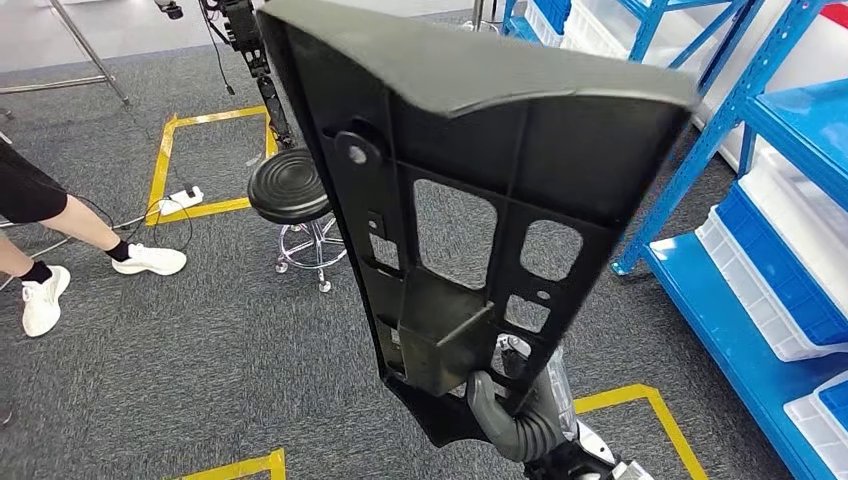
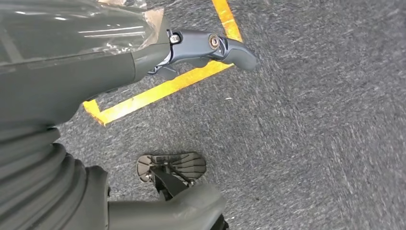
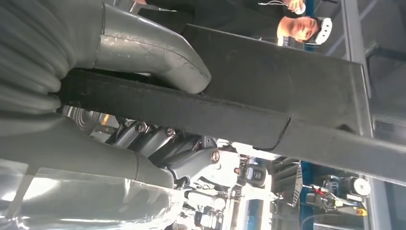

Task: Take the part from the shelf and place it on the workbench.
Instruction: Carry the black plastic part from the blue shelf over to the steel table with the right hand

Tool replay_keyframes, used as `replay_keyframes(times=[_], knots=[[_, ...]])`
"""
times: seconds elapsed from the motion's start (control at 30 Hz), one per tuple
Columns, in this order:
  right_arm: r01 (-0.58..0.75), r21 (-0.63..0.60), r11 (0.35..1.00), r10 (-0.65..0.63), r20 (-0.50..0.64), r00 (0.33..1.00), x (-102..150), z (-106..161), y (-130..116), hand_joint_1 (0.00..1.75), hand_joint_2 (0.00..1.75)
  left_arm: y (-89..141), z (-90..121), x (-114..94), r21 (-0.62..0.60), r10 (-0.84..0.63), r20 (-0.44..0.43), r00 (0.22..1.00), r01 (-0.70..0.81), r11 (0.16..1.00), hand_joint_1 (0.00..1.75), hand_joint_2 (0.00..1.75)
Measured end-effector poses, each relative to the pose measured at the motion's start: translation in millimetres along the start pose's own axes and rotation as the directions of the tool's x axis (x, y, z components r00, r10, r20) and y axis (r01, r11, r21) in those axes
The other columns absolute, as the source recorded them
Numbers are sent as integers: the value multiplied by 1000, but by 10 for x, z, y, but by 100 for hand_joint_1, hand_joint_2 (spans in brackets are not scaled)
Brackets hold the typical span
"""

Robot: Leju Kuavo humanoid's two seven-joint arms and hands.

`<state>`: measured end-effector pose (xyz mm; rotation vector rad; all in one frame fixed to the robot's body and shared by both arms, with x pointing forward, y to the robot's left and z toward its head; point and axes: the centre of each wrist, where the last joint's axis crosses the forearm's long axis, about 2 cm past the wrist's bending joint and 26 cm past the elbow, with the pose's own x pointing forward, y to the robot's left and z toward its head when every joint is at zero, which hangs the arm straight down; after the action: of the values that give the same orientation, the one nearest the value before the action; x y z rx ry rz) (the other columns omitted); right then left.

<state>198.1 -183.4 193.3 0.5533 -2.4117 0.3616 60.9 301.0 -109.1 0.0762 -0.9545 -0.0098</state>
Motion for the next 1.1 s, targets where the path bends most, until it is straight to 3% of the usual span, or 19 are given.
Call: replay_keyframes(times=[0.3, 1.1], knots=[[-17, 21, 1000, 18, -20, 1000, 2, -27, 32, 175, 175, -105, -56, 64, -40, 8, 16, 1000, -7, 999, 0, 175], [-14, 26, 1000, 14, 9, 1000, 10, -127, 2, 175, 175, -127, -89, 99, -39, 11, 24, 1000, -10, 999, 0, 175]])
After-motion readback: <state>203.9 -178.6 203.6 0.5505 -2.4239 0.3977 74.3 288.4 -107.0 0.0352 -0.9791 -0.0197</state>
